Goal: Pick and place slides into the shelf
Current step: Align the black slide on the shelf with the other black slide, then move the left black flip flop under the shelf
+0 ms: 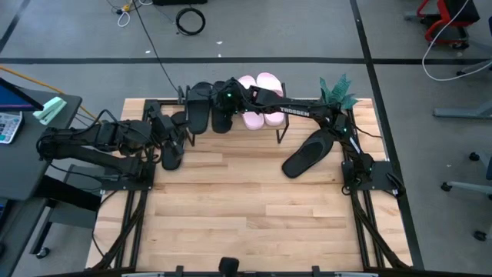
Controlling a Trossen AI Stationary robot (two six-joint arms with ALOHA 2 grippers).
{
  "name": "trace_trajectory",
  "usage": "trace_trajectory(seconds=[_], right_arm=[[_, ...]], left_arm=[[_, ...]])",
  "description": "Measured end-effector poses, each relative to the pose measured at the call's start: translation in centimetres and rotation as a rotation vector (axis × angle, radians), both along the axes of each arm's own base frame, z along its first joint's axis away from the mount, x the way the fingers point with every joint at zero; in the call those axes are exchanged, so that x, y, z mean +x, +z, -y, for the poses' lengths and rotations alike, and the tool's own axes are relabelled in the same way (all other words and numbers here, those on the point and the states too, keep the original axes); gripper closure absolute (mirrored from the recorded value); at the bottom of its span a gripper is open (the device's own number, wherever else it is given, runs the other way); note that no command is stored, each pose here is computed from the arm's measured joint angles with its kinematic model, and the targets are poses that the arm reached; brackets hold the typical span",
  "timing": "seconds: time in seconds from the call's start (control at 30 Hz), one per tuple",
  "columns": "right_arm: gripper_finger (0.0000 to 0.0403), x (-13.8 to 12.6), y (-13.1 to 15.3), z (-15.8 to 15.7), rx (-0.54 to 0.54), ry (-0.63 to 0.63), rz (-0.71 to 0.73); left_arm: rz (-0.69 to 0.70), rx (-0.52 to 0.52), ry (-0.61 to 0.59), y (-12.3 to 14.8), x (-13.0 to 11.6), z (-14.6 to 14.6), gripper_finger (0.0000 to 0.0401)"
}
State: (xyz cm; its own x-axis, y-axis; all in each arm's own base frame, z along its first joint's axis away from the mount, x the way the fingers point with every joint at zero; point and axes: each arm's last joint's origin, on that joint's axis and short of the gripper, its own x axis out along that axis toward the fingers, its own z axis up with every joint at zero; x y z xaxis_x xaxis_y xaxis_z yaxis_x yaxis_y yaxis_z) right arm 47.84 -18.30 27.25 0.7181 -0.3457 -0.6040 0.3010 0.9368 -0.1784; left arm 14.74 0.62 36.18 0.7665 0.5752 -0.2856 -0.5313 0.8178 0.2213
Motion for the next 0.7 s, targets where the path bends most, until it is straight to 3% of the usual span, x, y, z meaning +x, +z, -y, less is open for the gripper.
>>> trace_trajectory(seconds=[0.17, 0.3, 0.43, 0.57, 0.7], right_arm=[[0.0402, -1.0, 4.2, -2.7, 0.028, 0.055, 0.076], [0.0399, -2.4, 5.1, -6.2, 0.093, 0.101, -0.064], [0.0401, -3.9, 6.5, -11.7, 0.100, 0.195, -0.182], [0.0398, -4.2, 5.8, -17.4, 0.051, 0.246, -0.250], [0.0400, -4.6, 4.1, -22.3, -0.015, 0.261, -0.299]], left_arm=[[-0.006, 0.001, 0.000, 0.0, 0.0, 0.0, 0.0397], [-0.017, 0.001, -0.006, -0.1, 0.0, 0.0, 0.0387], [-0.135, 0.013, -0.043, -1.0, -0.4, 0.1, 0.0376], [-0.238, -0.125, -0.042, -2.5, -1.3, 0.4, 0.0379], [-0.312, -0.311, 0.065, -4.0, -2.4, 0.6, 0.0378]])
